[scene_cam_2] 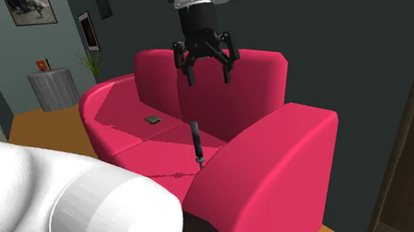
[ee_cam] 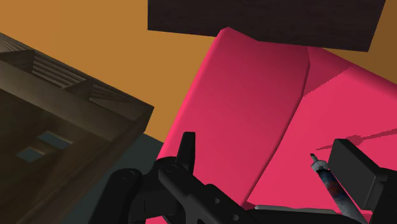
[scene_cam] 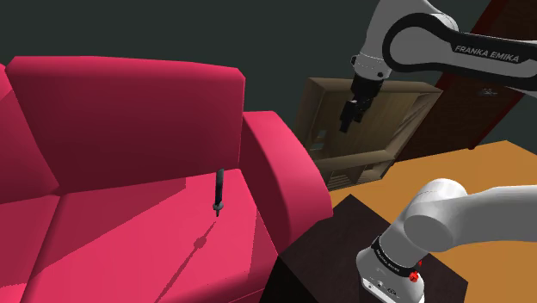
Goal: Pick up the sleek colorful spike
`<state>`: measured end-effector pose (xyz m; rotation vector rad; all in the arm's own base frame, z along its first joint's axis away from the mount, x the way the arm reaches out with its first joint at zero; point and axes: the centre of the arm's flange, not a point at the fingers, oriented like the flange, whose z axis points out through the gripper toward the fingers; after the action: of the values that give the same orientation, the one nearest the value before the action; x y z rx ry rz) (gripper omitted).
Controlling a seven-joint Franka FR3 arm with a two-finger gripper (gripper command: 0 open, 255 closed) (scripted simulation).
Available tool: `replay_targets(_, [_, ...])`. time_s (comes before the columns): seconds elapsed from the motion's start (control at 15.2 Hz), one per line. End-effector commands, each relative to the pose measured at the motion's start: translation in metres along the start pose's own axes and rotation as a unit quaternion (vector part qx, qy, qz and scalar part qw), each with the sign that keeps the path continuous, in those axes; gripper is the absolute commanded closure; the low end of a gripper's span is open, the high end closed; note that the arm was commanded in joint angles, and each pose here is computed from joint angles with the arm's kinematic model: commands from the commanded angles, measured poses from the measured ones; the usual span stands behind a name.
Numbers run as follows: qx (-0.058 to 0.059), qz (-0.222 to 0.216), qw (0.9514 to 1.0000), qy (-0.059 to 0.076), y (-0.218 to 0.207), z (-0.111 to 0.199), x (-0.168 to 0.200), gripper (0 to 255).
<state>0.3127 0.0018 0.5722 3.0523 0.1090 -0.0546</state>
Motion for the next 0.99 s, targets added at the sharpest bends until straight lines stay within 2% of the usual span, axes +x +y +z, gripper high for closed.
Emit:
replay_targets(0.0, [0.000,0.000,1.0000,0.000,0.000,0.000,0.000,0])
replay_targets(0.92, [0.016,0.025,0.9995,0.009,-0.108,0.092,0.111,0])
